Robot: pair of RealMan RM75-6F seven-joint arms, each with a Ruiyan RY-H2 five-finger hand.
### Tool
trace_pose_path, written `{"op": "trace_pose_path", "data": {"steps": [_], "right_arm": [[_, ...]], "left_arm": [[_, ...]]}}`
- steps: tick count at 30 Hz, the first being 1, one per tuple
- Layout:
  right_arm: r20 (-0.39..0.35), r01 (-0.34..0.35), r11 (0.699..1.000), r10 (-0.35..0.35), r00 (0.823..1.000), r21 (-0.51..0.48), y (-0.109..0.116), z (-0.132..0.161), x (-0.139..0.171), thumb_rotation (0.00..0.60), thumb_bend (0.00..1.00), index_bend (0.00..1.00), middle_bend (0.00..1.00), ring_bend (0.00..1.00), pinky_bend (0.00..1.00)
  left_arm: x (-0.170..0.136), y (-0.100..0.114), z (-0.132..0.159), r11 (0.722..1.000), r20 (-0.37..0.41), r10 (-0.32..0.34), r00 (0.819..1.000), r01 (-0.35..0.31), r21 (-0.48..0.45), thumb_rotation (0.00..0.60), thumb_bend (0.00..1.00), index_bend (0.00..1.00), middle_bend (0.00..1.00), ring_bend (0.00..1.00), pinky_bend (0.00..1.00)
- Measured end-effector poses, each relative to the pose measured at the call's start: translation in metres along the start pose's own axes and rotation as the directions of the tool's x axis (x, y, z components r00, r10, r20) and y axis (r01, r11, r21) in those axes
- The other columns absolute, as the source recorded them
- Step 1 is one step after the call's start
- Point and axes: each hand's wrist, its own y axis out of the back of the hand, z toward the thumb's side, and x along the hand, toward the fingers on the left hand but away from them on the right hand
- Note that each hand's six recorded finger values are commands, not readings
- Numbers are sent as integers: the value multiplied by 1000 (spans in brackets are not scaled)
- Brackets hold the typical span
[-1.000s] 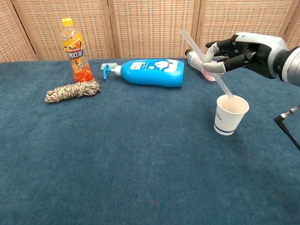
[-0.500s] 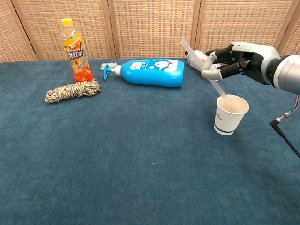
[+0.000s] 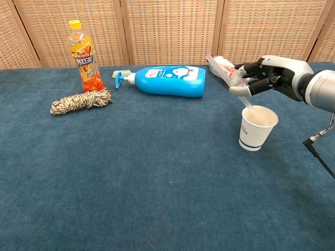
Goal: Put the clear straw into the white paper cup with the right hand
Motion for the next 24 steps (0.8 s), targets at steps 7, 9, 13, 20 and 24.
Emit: {"op": "trace_pose_path", "data": {"steps": [7, 9, 13, 20, 24], "right_arm": [[10, -5, 1000, 6, 1000, -17, -2, -8, 0, 600, 445, 649, 52, 0, 0], [12, -9, 1000, 9, 1000, -23, -2, -9, 0, 600, 445, 649, 52, 0, 0], [18, -15, 999, 16, 1000, -40, -4, -15, 0, 600, 445, 649, 52, 0, 0], [16, -24, 999, 25, 1000, -48, -7, -20, -1, 600, 445, 649, 47, 0, 0], [11, -25, 998, 26, 1000, -57, -7, -22, -1, 600, 445, 635, 44, 0, 0]], "left_arm": [[0, -1, 0, 1000, -2, -3, 1000, 3, 3, 600, 122, 0, 0, 0, 0], [0, -1, 0, 1000, -3, -3, 1000, 3, 5, 600, 122, 0, 0, 0, 0], [0, -2, 0, 1000, -3, -5, 1000, 5, 7, 600, 121, 0, 0, 0, 0], [0, -2, 0, 1000, -5, -4, 1000, 4, 8, 600, 121, 0, 0, 0, 0], [0, -3, -1, 1000, -6, -5, 1000, 5, 8, 600, 121, 0, 0, 0, 0]]}}
